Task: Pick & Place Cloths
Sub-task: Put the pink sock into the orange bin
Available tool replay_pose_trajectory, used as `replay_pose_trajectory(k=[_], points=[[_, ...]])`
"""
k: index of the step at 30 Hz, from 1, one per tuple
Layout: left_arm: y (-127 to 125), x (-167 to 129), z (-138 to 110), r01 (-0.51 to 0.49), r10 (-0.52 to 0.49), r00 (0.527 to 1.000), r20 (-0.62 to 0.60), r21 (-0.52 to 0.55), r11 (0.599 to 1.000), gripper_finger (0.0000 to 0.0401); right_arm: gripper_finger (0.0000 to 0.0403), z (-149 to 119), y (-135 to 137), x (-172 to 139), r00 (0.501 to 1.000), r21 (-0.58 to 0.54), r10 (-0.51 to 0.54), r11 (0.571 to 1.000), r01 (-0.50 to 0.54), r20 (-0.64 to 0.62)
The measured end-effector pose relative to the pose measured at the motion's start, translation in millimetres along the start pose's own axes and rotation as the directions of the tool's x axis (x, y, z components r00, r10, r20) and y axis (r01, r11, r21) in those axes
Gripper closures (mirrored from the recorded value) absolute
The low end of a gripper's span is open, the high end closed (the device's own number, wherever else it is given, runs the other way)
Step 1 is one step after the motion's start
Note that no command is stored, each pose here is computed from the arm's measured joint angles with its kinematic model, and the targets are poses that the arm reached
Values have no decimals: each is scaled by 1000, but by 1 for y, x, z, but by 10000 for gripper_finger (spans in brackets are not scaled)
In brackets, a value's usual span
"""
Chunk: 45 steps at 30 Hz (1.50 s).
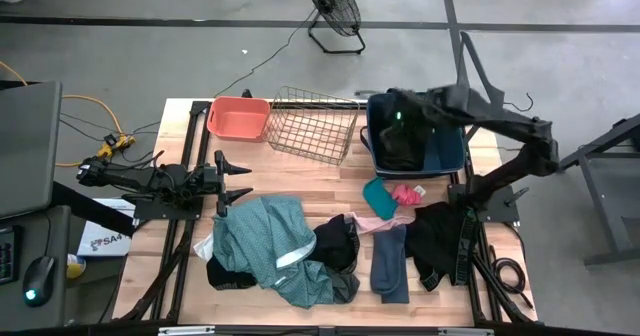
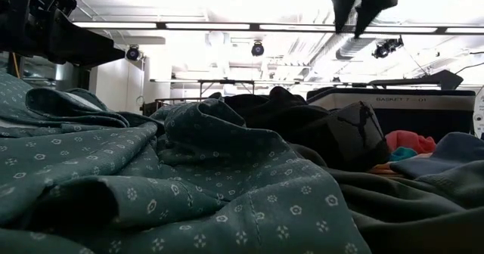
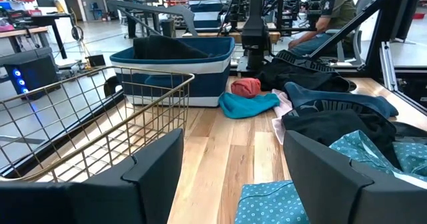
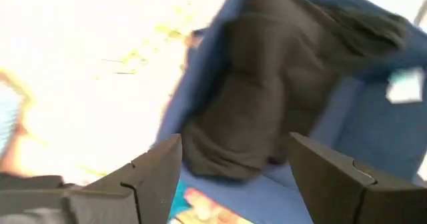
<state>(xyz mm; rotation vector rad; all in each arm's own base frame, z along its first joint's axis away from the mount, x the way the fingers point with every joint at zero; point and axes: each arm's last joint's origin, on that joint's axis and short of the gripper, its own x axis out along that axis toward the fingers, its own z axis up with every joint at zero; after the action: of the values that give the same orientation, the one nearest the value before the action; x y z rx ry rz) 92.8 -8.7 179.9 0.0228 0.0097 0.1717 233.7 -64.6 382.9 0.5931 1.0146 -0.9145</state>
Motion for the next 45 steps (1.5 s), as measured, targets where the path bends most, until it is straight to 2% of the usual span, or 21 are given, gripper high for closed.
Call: replay_pose_trajectory(k=[7,10,13,15,19,25,29,32,34,39,45], points=[[0,0,0,0,0,1000,0,0,1000,149,140,-39,48,-15,993,-166,67,985,-50,94],[0,0,0,0,0,1000,0,0,1000,149,140,-55,58,-21,989,-206,79,977,-52,126],[0,0,-1,-1,2,1000,-17,45,999,149,140,-68,65,-29,980,-243,89,969,-44,178],[0,0,0,2,-2,1000,-13,22,1000,149,140,-78,70,-32,970,-275,99,961,-35,222],[0,0,0,6,-5,1000,-11,6,1000,149,140,-96,80,-25,957,-313,115,949,-27,267],[0,0,0,6,-6,1000,-11,4,1000,149,140,-125,84,0,965,-311,76,950,6,251],[0,0,0,7,-7,1000,-2,-2,1000,149,140,-141,81,19,971,-237,18,971,40,239],[0,0,0,6,-6,1000,-2,-2,1000,149,140,-150,77,34,981,-69,-19,997,33,192],[0,0,0,6,-6,1000,-2,-1,1000,149,140,-156,74,44,990,46,-43,998,36,138],[0,0,0,-6,6,1000,-1,-2,1000,149,140,-177,64,79,994,239,-102,967,90,36],[0,0,0,-5,5,1000,-5,0,1000,149,148,-195,49,111,986,361,-163,921,143,24]])
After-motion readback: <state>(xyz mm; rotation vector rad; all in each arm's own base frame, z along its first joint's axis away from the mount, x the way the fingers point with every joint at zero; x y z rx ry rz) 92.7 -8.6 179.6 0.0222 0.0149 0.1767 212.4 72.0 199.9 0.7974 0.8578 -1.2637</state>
